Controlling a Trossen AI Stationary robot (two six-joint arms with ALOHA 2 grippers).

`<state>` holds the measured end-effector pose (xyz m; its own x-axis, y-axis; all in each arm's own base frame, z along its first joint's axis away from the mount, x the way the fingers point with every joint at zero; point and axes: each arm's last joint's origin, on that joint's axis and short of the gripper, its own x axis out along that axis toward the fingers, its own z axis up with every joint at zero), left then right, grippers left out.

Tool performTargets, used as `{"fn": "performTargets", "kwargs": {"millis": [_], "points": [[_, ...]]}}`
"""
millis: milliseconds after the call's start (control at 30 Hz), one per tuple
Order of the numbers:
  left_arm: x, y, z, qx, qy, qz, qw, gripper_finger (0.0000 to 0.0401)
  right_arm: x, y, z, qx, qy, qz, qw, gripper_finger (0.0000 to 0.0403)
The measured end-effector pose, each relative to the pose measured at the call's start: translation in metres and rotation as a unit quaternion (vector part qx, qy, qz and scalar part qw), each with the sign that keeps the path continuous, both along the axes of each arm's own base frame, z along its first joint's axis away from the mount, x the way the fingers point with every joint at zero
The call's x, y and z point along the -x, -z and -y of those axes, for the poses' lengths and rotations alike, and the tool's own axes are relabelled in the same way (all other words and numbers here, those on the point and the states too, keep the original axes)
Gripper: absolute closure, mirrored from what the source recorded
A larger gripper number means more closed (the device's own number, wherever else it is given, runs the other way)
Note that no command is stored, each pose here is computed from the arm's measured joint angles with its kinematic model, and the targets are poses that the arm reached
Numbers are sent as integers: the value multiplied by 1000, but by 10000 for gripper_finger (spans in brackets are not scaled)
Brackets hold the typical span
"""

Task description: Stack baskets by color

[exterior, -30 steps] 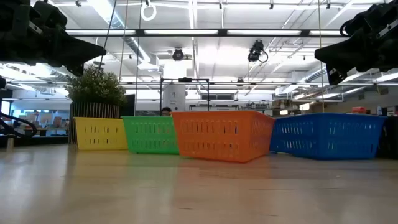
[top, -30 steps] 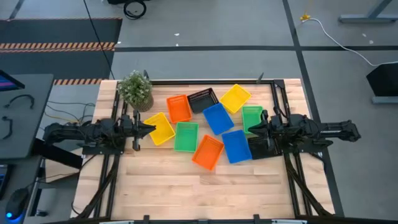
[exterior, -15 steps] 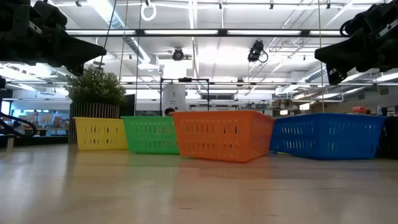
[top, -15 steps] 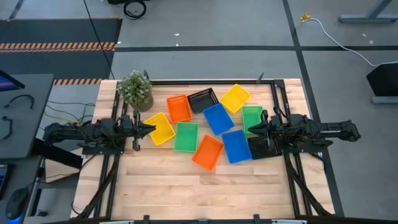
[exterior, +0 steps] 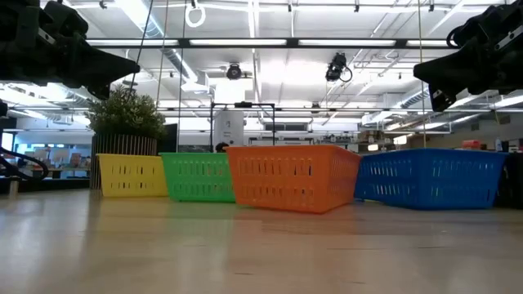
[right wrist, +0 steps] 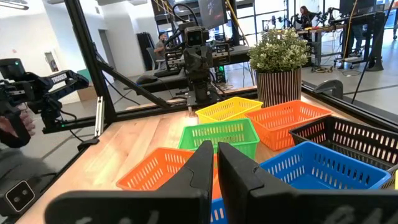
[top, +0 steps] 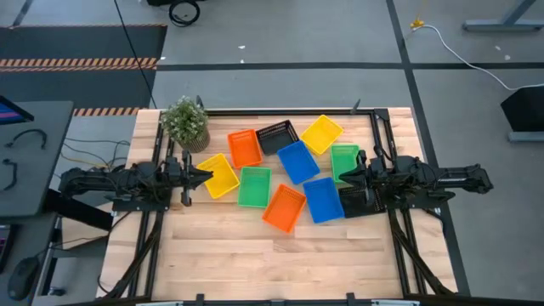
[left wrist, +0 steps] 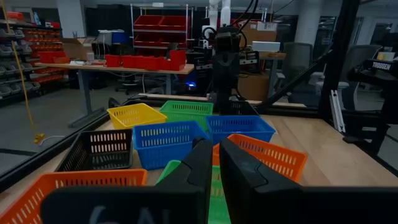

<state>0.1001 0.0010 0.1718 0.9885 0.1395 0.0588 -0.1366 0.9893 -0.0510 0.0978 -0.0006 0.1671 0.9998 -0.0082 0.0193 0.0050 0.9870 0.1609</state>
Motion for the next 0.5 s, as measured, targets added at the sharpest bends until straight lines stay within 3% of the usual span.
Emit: {"fn": "performTargets", "kwargs": {"millis": [67,167,300,400,500], "points": [[0,-1,0,6,1,4,1000,367,0,0,0,0,0,0,1000,374],[0,-2,0,78,5,20,997,370,0,0,0,0,0,0,1000,374],[1,-21,0,163,31,128,978,371,0,0,0,0,0,0,1000,374],[4,-41,6,126,117,220,960,375,0,0,0,0,0,0,1000,374],[-2,-54,12,83,146,216,962,387,0,-1,0,0,1,3,1000,374]]}}
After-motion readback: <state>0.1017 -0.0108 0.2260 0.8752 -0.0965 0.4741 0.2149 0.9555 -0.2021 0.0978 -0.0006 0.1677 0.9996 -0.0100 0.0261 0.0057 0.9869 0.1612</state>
